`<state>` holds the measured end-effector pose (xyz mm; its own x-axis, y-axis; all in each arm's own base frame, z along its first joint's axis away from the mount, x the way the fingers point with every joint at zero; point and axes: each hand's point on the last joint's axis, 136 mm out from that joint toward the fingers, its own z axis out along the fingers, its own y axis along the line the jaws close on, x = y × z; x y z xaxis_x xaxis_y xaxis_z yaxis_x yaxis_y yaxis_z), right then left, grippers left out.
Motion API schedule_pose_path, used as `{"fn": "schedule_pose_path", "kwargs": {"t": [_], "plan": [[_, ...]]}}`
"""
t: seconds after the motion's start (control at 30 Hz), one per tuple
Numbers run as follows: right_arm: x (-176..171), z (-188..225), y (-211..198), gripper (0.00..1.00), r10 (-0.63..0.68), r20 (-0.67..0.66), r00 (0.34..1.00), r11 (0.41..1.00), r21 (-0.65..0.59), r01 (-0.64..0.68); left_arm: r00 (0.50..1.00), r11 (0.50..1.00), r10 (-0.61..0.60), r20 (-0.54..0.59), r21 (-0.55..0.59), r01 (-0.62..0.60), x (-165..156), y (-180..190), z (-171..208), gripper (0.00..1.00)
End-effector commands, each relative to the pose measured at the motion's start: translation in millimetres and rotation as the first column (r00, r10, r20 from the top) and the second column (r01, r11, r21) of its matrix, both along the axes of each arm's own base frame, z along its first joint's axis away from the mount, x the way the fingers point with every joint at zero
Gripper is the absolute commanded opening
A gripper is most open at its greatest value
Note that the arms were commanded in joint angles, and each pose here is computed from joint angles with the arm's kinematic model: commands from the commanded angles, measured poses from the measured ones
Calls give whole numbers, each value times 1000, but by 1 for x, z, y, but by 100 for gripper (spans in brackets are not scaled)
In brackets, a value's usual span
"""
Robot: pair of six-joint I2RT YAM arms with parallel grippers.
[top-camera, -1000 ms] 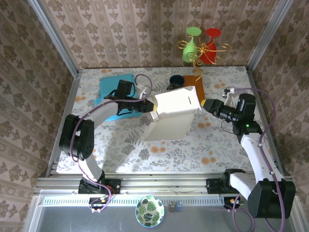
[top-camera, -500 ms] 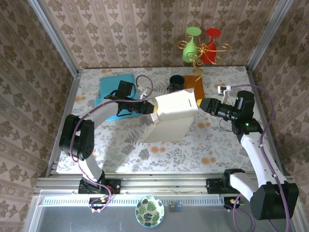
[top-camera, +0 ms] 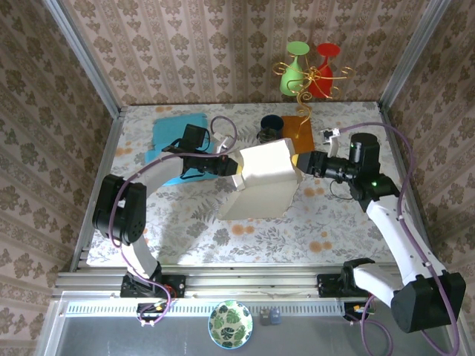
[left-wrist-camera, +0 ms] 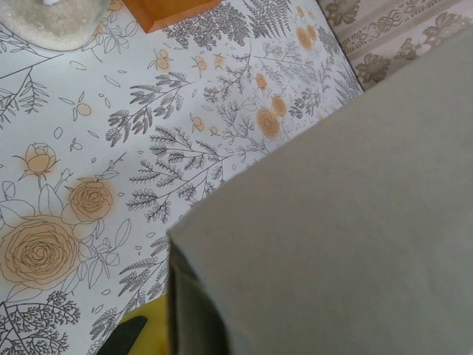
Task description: Fold the paper box
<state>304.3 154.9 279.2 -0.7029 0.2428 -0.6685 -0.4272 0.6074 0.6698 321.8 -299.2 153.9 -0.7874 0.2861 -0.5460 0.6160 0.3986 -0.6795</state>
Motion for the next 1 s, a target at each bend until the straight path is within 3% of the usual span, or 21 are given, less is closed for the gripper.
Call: {"fn": "schedule_pose_path", "kwargs": {"t": [0.0, 0.53, 0.73, 0.97], "plan": [[1, -10, -2, 39, -3, 1, 1000, 994, -112, 3, 999, 999, -30, 39, -19, 31, 0, -7, 11, 0], [0, -5, 4, 31, 48, 8, 999, 988, -145, -47, 999, 998, -42, 32, -38, 43, -3, -8, 16, 0], [2, -2, 8, 33, 69, 4, 998, 988, -140, -67, 999, 998, -41, 33, -40, 42, -4, -7, 17, 0], [12, -10, 3, 37, 56, -5, 998, 975, -217, -56, 998, 998, -44, 47, -42, 46, -5, -7, 20, 0]]}}
